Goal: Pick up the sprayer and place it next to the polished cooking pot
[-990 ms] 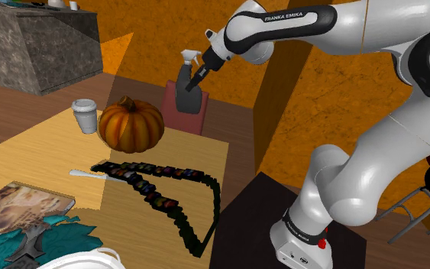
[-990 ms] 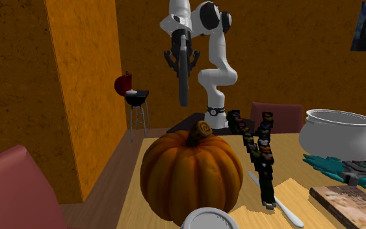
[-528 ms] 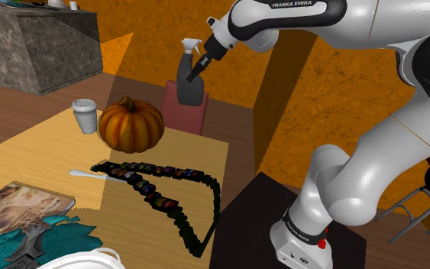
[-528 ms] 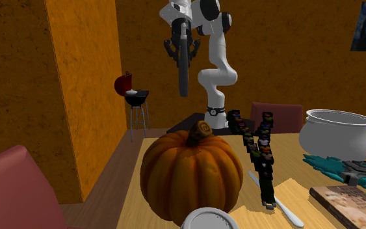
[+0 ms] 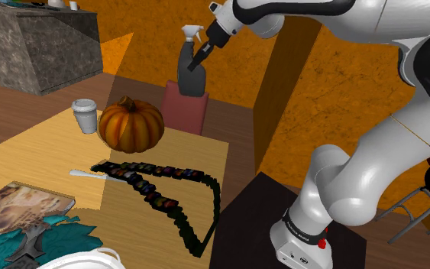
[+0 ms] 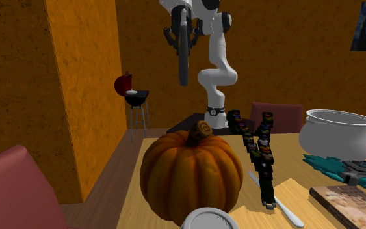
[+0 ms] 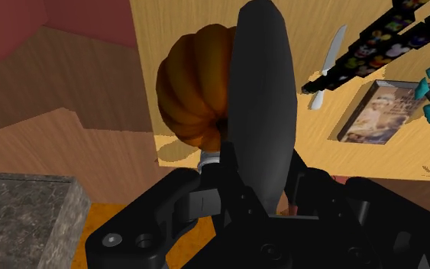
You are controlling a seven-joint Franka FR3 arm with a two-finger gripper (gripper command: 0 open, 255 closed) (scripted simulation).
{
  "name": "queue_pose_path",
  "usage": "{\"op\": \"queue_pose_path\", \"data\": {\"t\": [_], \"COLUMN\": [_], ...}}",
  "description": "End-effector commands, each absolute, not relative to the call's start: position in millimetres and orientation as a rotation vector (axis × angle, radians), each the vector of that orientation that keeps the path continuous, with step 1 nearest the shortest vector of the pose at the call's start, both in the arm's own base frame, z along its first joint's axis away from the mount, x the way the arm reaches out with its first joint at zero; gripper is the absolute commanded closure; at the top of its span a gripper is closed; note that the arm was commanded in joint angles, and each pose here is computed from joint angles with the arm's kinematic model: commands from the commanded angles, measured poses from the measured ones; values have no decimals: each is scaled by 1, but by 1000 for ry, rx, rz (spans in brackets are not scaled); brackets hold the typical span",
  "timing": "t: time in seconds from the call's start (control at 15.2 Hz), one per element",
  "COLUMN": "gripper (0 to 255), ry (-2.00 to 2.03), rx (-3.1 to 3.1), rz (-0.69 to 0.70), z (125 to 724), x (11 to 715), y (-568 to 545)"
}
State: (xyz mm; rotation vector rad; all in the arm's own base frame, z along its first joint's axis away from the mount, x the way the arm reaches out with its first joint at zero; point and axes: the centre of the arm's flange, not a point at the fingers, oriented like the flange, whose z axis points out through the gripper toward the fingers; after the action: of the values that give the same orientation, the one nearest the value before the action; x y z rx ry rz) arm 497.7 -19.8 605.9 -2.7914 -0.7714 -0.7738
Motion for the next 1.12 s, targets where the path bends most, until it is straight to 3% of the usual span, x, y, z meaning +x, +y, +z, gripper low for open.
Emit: {"op": "queue_pose_path", "data": {"t": [0.0,1.06], "gripper": [255,255], "ry": [-771,-771], "rx": [-2791,-2791], "rz": [-773,-773], "z": [611,612], "x": [492,410], "y": [-7,187]}}
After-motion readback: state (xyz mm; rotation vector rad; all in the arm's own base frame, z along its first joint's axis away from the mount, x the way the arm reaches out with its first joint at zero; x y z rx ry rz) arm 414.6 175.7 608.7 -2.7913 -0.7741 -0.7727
